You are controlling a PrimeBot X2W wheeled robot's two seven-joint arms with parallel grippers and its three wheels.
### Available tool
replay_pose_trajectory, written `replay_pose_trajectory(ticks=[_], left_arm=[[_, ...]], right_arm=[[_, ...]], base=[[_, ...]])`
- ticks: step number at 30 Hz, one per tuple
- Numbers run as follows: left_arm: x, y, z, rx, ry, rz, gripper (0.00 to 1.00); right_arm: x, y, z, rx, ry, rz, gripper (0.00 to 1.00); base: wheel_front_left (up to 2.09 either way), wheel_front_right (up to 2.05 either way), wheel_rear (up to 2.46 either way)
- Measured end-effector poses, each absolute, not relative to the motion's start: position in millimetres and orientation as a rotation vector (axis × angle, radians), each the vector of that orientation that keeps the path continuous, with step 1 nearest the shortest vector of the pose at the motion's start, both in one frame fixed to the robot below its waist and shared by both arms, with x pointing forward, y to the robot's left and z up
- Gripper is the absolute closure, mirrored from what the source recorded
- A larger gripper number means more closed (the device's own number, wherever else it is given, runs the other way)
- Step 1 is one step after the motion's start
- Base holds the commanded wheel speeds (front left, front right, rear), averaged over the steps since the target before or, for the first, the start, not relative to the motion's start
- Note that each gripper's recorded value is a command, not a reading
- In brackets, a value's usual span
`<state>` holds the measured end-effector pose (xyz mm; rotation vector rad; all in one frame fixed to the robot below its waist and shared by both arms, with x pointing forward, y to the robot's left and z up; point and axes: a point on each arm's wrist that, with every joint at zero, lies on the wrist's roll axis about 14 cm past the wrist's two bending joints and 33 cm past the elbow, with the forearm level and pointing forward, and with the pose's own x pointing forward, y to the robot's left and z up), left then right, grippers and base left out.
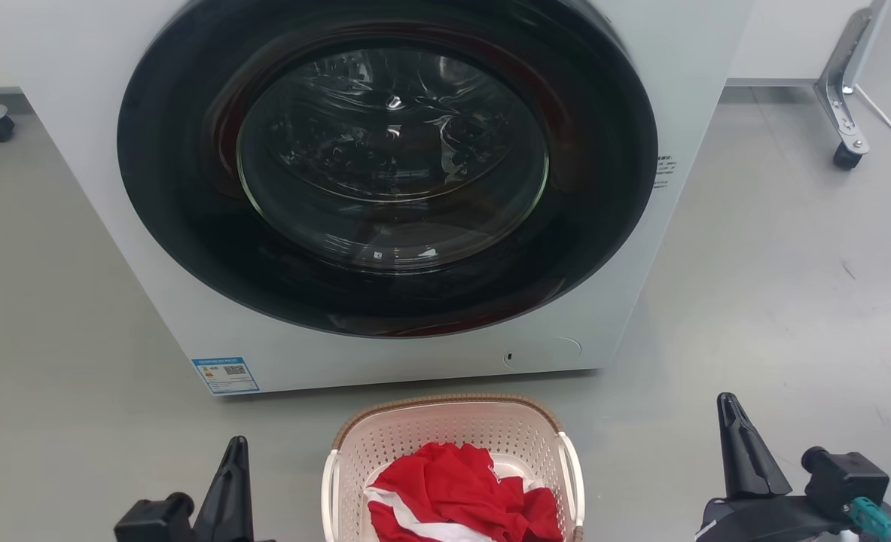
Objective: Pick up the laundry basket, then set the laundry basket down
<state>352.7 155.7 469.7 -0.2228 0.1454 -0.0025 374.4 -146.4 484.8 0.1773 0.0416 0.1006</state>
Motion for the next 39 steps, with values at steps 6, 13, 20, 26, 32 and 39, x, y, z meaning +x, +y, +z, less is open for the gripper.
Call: replay_pose_trajectory(ticks=[6,13,20,26,32,39], left_arm=[[352,160,464,-0.316,0.174,0.018,1.0],[354,164,461,-0.427,0.197,0.034,1.0],[355,166,458,-0.531,0.214,0.045,1.0],[357,168,458,-0.612,0.217,0.052,1.0],[357,170,456,-0.69,0.227,0.06,1.0],[360,172,457,-0.795,0.224,0.066,1.0]], right_arm=[[376,-152,482,0.276,0.069,0.069,1.0],[377,-160,477,0.387,0.106,0.037,1.0],[377,-165,474,0.49,0.129,0.008,1.0],[378,-169,472,0.578,0.144,-0.01,1.0],[378,-173,470,0.662,0.158,-0.031,1.0],[378,-177,468,0.761,0.169,-0.048,1.0]], base=[[0.0,0.0,0.0],[0.0,0.0,0.0],[0.0,0.0,0.0],[0.0,0.0,0.0],[0.0,0.0,0.0],[0.0,0.0,0.0]])
